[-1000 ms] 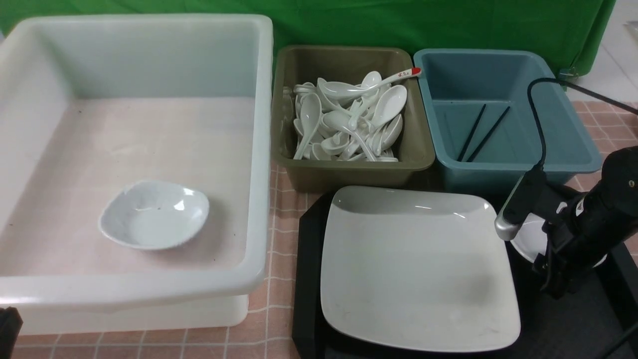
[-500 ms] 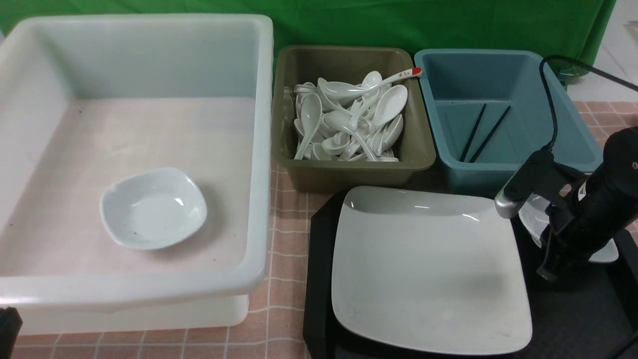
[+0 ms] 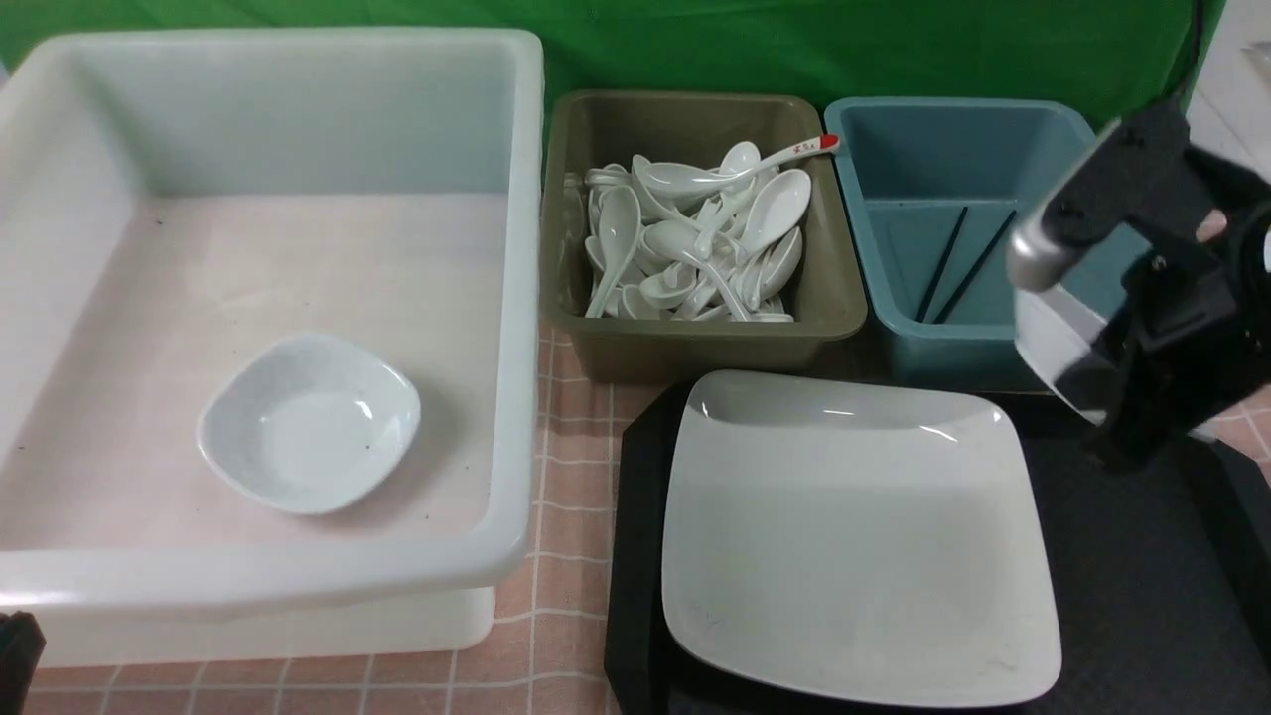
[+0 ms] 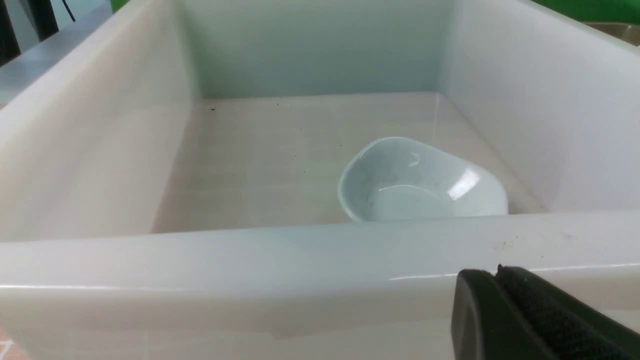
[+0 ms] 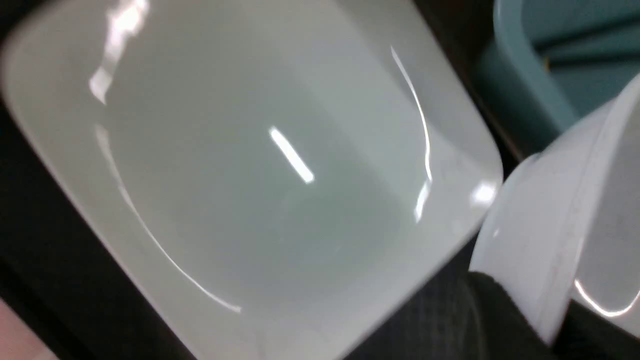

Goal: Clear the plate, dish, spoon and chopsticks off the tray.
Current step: Use the right arm to put the small plate into the large storage box on the left

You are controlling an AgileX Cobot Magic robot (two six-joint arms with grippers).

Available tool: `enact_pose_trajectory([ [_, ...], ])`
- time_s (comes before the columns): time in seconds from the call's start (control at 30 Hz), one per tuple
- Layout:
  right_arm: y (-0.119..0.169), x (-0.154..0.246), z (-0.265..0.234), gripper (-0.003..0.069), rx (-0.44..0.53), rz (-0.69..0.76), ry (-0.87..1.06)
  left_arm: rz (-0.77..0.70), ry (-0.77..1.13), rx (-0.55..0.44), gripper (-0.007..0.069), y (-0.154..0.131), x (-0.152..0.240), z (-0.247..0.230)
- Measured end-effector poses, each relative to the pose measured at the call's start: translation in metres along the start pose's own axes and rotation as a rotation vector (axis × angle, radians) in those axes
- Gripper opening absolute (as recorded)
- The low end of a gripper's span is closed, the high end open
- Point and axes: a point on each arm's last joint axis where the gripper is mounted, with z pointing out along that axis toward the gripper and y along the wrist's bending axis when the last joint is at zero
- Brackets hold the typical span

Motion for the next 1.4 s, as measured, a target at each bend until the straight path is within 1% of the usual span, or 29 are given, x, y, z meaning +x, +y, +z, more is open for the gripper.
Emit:
enact_pose_trajectory([
  [0.03,0.005,-0.006,-0.005,0.0073,-0.016,-0.013,-0.031,0.000,0.000,0.000,0.0005,0.000,0.000,0.000],
  [0.07,0.019,-0.027,-0.020,0.0073,-0.067,-0.059,-0.136,0.000,0.000,0.000,0.0005,0.000,0.000,0.000],
  [0.1,0.029,-0.038,-0.026,0.0073,-0.102,-0.103,-0.186,0.000,0.000,0.000,0.0005,0.000,0.000,0.000],
  [0.13,0.042,-0.057,-0.034,0.0073,-0.163,-0.146,-0.262,0.000,0.000,0.000,0.0005,0.000,0.000,0.000],
  [0.17,0.044,-0.058,-0.033,0.0073,-0.176,-0.154,-0.264,0.000,0.000,0.000,0.0005,0.000,0.000,0.000],
  [0.2,0.050,-0.068,-0.037,0.0073,-0.200,-0.180,-0.303,0.000,0.000,0.000,0.0005,0.000,0.000,0.000],
  [0.23,0.066,-0.088,-0.038,0.0073,-0.262,-0.239,-0.359,0.000,0.000,0.000,0.0005,0.000,0.000,0.000],
  [0.27,0.078,-0.108,-0.034,0.0073,-0.304,-0.278,-0.396,0.000,0.000,0.000,0.0005,0.000,0.000,0.000],
  [0.3,0.080,-0.111,-0.033,0.0073,-0.309,-0.284,-0.401,0.000,0.000,0.000,0.0005,0.000,0.000,0.000],
  [0.33,0.094,-0.133,-0.022,0.0073,-0.347,-0.324,-0.420,0.000,0.000,0.000,0.0005,0.000,0.000,0.000],
  [0.37,0.103,-0.147,-0.012,0.0073,-0.366,-0.348,-0.426,0.000,0.000,0.000,0.0005,0.000,0.000,0.000],
  [0.47,0.125,-0.179,0.021,0.0073,-0.400,-0.406,-0.433,0.000,0.000,0.000,0.0005,0.000,0.000,0.000],
  [0.5,0.128,-0.183,0.026,0.0073,-0.403,-0.417,-0.434,0.000,0.000,0.000,0.0005,0.000,0.000,0.000],
  [0.53,0.143,-0.199,0.054,0.0073,-0.417,-0.470,-0.434,0.000,0.000,0.000,0.0005,0.000,0.000,0.000],
  [0.57,0.151,-0.208,0.067,0.0073,-0.418,-0.502,-0.443,0.000,0.000,0.000,0.0005,0.000,0.000,0.000],
  [0.6,0.151,-0.210,0.064,0.0073,-0.415,-0.504,-0.456,0.000,0.000,0.000,0.0005,0.000,0.000,0.000],
  [0.63,0.163,-0.219,0.086,0.0073,-0.416,-0.551,-0.464,0.000,0.000,0.000,0.0005,0.000,0.000,0.000],
  [0.67,0.165,-0.222,0.091,0.0073,-0.416,-0.563,-0.467,0.000,0.000,0.000,0.0005,0.000,0.000,0.000],
  [0.7,0.176,-0.231,0.107,0.0073,-0.413,-0.597,-0.490,0.000,0.000,0.000,0.0005,0.000,0.000,0.000],
  [0.87,0.192,-0.240,0.159,0.0073,-0.396,-0.625,-0.493,0.007,0.000,0.000,0.0005,0.000,0.000,0.000],
  [0.9,0.194,-0.239,0.173,0.0073,-0.378,-0.629,-0.485,0.007,0.000,0.000,0.0005,0.000,0.000,0.000],
  [0.97,0.194,-0.238,0.181,0.0073,-0.356,-0.634,-0.484,0.001,0.000,0.000,0.0005,0.000,0.000,0.000],
  [1.0,0.194,-0.237,0.192,0.0073,-0.322,-0.650,-0.476,0.001,0.000,0.000,0.0005,0.000,0.000,0.000],
  [1.03,0.194,-0.237,0.194,0.0073,-0.315,-0.654,-0.473,0.001,0.000,0.000,0.0005,0.000,0.000,0.000],
  [1.1,0.192,-0.236,0.205,0.0073,-0.267,-0.665,-0.460,0.001,0.000,0.000,0.0005,0.000,0.000,0.000],
  [1.2,0.193,-0.234,0.215,0.0073,-0.251,-0.659,-0.449,0.001,0.000,0.000,0.0005,0.000,0.000,0.000],
  [1.3,0.195,-0.231,0.222,0.0075,-0.259,-0.653,-0.433,0.001,0.000,0.000,0.0005,0.000,0.000,0.000],
  [1.4,0.195,-0.230,0.224,0.0095,-0.267,-0.629,-0.423,0.001,0.000,0.000,0.0005,0.000,0.000,0.000],
])
